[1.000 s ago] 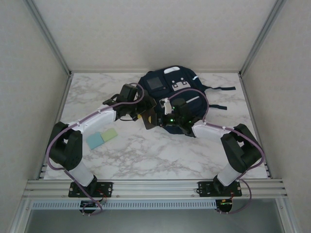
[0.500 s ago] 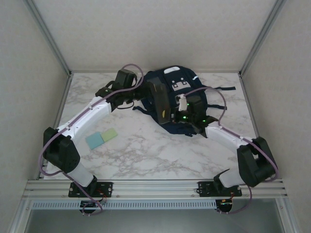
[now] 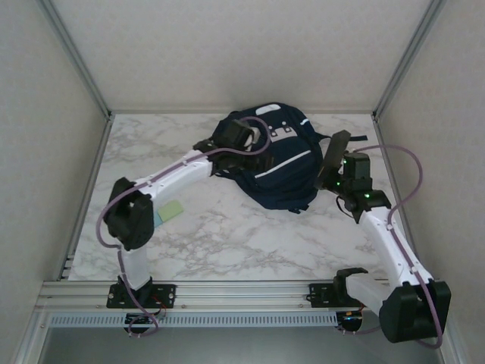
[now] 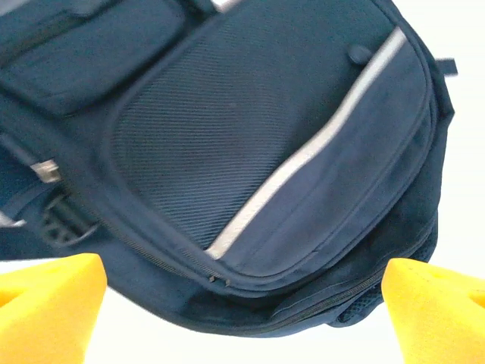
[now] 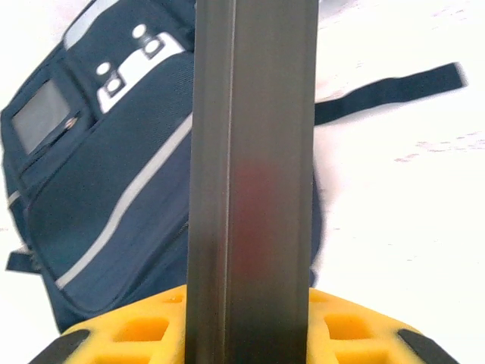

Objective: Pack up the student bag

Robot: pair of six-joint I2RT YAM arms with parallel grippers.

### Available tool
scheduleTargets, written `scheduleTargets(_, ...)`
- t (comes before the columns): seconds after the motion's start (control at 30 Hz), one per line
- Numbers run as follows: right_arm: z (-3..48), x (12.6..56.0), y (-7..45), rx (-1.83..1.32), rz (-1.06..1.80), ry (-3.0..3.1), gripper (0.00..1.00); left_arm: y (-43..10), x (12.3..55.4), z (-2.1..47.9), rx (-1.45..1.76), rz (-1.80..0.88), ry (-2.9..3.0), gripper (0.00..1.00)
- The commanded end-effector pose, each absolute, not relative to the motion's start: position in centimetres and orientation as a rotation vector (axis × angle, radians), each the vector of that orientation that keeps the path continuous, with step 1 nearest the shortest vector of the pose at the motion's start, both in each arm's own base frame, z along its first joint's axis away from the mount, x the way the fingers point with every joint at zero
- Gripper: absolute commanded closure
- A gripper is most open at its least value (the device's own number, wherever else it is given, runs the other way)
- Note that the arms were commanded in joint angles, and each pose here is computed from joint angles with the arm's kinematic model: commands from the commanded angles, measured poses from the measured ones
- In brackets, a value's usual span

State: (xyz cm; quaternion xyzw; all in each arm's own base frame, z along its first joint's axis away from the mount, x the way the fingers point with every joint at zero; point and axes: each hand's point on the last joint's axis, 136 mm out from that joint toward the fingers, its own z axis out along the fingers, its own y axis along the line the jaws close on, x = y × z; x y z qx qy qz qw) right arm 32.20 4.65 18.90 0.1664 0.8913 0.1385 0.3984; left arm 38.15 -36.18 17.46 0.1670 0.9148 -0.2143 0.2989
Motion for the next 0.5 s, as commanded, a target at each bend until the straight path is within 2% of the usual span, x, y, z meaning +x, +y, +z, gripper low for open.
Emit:
scheduleTargets(0.0,21.2,31.6,2.1,0.471,0.24,2.195,0.81,-38.7,38.3,17.7,0.649,-0.445,2.353,0.08)
scheduleTargets(0.2,21.9,30.7,0.8,0.514,0.228,2.153,0.81,-43.0,37.4,13.4,0.925,-0.345,2.373,0.1)
scheduleTargets(0.47,22.1,29.8,0.3,0.538,0.232,2.13,0.81,-44.1,38.3,8.5,1.045,-0.169,2.383,0.12)
